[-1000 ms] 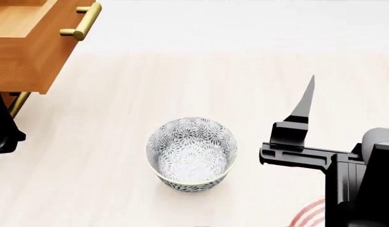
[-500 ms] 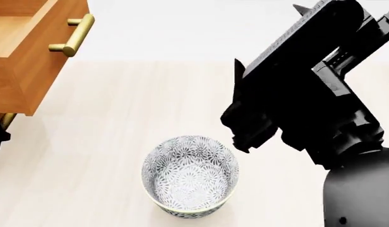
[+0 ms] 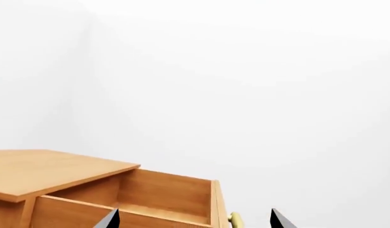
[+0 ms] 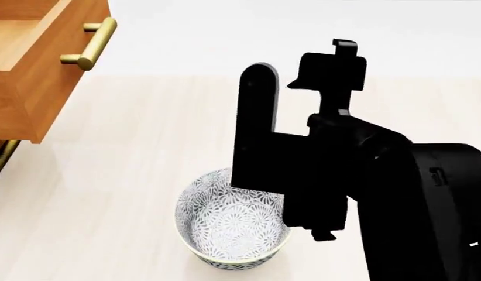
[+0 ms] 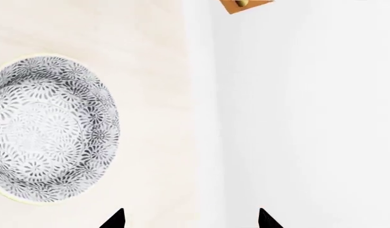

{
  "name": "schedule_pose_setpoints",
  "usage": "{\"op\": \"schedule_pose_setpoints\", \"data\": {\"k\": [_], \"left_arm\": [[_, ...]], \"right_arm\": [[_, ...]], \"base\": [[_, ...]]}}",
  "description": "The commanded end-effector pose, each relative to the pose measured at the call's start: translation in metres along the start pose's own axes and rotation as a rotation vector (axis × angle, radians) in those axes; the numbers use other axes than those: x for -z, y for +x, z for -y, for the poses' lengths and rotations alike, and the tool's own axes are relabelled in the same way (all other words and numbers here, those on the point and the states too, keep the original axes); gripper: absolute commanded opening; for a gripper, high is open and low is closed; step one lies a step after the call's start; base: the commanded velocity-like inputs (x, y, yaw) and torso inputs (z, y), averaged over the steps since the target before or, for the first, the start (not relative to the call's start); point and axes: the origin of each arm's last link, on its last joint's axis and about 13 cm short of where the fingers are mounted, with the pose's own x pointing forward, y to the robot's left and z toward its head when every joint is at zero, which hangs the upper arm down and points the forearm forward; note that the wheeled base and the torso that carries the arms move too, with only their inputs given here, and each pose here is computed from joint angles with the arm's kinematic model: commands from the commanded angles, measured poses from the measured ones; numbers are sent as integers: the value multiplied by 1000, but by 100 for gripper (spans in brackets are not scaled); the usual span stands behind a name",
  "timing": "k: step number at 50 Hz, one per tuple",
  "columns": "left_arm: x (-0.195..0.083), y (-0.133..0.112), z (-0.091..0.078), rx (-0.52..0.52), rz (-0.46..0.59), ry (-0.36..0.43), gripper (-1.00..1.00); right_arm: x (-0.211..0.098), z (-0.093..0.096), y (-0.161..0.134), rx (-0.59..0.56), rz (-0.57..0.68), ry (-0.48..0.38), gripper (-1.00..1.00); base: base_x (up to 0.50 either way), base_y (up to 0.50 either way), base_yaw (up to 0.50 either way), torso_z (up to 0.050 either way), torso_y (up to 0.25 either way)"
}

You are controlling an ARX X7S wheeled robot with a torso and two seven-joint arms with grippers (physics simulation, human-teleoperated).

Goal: Put the bowl on the plate.

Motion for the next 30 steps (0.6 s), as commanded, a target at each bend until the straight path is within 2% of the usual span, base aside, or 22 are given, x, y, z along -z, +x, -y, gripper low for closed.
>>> {"op": "schedule_pose_setpoints", "data": {"k": [1,6,9,10,30], "left_arm": [[2,-2,-1,6,-6,0,100],[2,-2,-2,3,-8,1,100],[3,-2,-3,1,-9,3,100],[3,-2,-3,1,-9,4,100],[3,-3,-3,0,-9,6,100]], "right_arm": [[0,-4,16,-164,-48,-98,100],[5,-7,27,-204,-85,-114,100],[8,-11,33,-208,-106,-143,100],[10,-13,38,-208,-127,-178,100],[-3,-37,62,-260,19,-111,100]], "base": [[0,0,0,0,0],[0,0,0,0,0],[0,0,0,0,0],[0,0,0,0,0],[0,0,0,0,0]]}}
